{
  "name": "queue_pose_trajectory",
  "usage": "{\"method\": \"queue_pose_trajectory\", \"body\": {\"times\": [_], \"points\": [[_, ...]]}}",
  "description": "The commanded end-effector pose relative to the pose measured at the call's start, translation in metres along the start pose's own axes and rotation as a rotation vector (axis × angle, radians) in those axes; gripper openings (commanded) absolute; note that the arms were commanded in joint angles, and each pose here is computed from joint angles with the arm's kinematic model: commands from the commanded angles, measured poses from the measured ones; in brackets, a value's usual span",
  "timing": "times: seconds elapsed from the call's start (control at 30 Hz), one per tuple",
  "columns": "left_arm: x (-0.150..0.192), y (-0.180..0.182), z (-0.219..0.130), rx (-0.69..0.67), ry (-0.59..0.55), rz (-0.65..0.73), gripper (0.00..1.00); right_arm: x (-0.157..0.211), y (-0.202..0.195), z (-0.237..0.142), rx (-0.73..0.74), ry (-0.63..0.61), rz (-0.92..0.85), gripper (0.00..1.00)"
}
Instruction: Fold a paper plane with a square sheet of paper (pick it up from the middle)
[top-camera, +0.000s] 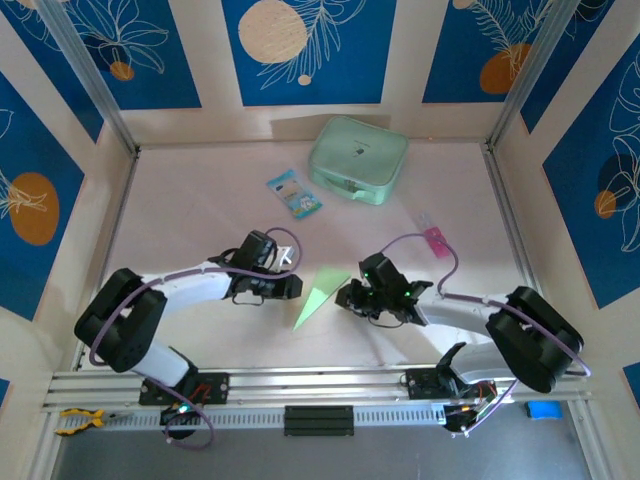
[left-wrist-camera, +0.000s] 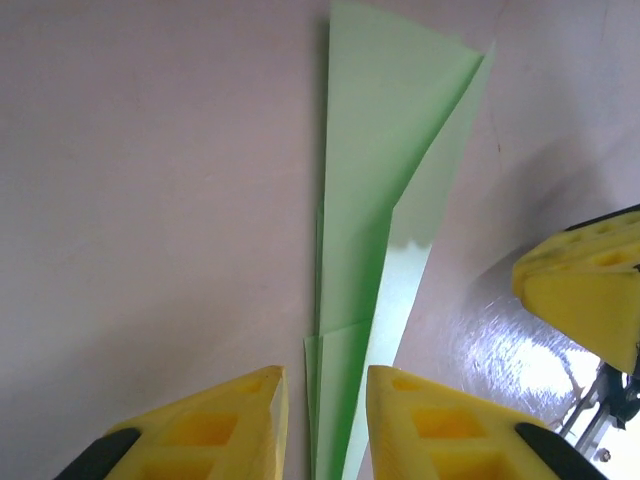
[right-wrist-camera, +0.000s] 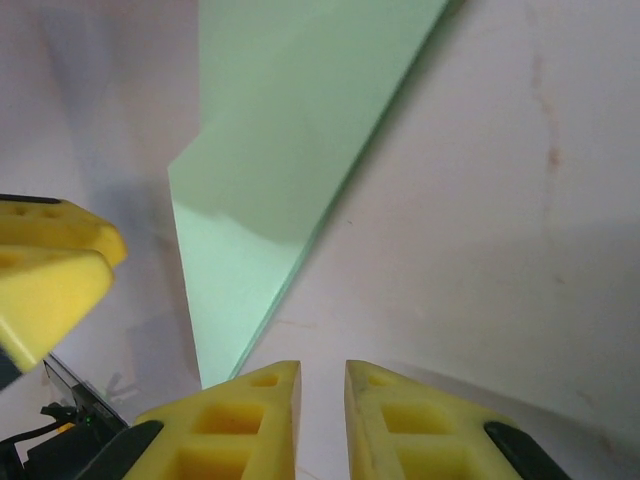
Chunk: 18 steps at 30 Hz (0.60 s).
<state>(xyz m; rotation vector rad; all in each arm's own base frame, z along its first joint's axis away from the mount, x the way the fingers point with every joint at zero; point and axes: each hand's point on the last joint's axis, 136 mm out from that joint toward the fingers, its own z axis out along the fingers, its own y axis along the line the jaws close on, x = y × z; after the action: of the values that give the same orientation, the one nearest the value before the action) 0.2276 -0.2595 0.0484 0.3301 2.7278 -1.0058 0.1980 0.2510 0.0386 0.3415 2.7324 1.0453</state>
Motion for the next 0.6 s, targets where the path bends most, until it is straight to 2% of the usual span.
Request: {"method": "queue_pose_trajectory", "body": {"times": [0.0, 0.33, 0.57], "points": [[0.005, -0.002, 0.002, 0.041, 0.034, -0.019, 0.26, -0.002, 0.013, 0.004, -0.006, 0.002, -0.020, 0.20], [0.019, 0.010, 0.011, 0.036, 0.074, -0.069, 0.26, 0.003, 0.014, 0.015, 0.032, 0.006, -0.017, 0.20], [0.021, 0.007, 0.018, 0.076, 0.096, -0.081, 0.19, 0.004, 0.011, 0.020, 0.034, 0.026, -0.008, 0.21]]}}
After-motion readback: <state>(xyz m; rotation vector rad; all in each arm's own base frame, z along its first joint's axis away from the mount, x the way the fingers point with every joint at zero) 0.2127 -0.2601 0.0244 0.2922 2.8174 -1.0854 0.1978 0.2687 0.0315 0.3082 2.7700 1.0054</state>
